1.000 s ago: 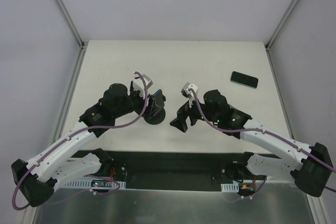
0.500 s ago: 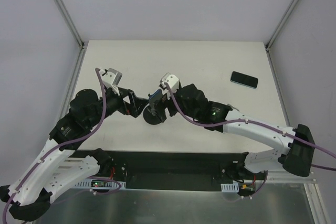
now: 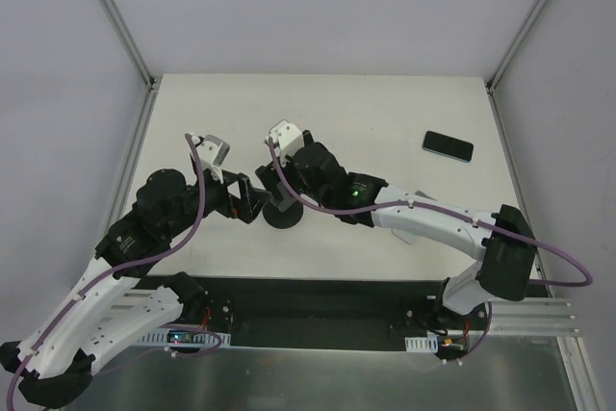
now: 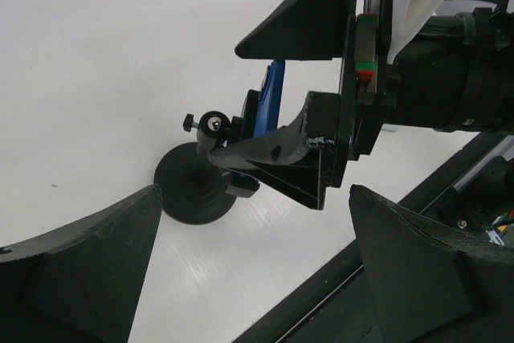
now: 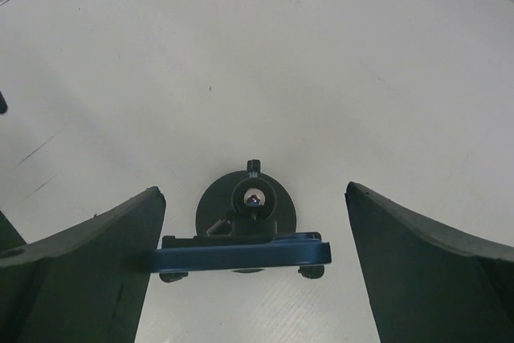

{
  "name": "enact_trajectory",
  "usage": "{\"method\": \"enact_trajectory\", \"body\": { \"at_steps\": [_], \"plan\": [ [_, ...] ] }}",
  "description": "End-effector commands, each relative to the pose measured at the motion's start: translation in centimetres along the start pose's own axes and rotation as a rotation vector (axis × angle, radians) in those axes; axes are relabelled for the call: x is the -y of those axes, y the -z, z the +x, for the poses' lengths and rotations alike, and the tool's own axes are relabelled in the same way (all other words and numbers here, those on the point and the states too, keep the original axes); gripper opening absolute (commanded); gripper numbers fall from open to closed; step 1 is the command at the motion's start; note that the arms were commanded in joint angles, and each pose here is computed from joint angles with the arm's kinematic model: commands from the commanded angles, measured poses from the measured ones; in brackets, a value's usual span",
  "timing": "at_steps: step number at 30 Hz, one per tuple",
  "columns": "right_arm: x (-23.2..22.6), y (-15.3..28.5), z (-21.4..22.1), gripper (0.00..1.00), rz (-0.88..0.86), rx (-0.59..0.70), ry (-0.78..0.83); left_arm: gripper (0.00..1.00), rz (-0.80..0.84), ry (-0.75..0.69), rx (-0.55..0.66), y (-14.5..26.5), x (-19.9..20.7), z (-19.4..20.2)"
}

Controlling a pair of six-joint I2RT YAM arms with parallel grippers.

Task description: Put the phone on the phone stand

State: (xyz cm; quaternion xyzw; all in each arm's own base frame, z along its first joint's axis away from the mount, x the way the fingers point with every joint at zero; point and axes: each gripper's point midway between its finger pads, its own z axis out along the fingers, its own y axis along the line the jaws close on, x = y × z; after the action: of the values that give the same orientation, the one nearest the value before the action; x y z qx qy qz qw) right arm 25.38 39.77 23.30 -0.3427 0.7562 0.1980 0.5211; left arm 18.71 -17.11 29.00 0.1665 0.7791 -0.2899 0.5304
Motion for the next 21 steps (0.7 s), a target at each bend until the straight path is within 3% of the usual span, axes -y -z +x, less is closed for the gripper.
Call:
{"method": "enact_trajectory", "body": {
  "at_steps": [1, 2, 3, 8, 11, 14, 17, 18, 21],
  "plan": [
    [1.0, -0.3, -2.9, 0.98, 0.068, 0.061, -0.021, 0.98, 0.013, -0.002, 0.043, 0.5, 0.2, -0.6],
    [1.1, -0.4, -2.8, 0.99, 0.071, 0.06, -0.024, 0.98, 0.017, -0.003, 0.044, 0.5, 0.2, -0.4],
    [0.9, -0.5, -2.6, 0.93, 0.067, 0.054, -0.032, 0.98, 0.025, -0.007, 0.051, 0.8, 0.3, -0.5],
    [0.3, -0.5, -1.2, 0.92, 0.061, 0.041, -0.044, 0.98, 0.053, -0.016, 0.043, 0.9, 0.7, -0.1],
    [0.9, -0.7, -0.8, 0.81, 0.095, 0.035, -0.042, 0.98, 0.067, -0.01, 0.036, 0.9, 0.9, 0.1],
    [1.3, -0.7, -1.1, 0.66, 0.113, 0.039, -0.045, 0.97, 0.074, -0.001, 0.035, 1.0, 1.1, 0.2],
    [2.2, -0.4, -1.5, 0.43, 0.147, 0.051, -0.054, 0.97, 0.078, 0.015, 0.027, 0.8, 1.2, 0.3],
    [2.6, -0.3, -1.9, 0.3, 0.167, 0.064, -0.061, 0.97, 0.081, 0.022, 0.028, 0.8, 1.3, 0.3],
    [2.9, -0.2, -2.7, 0.1, 0.141, 0.091, -0.058, 0.97, 0.089, 0.019, 0.025, 0.6, 1.5, 0.1]
  ]
}}
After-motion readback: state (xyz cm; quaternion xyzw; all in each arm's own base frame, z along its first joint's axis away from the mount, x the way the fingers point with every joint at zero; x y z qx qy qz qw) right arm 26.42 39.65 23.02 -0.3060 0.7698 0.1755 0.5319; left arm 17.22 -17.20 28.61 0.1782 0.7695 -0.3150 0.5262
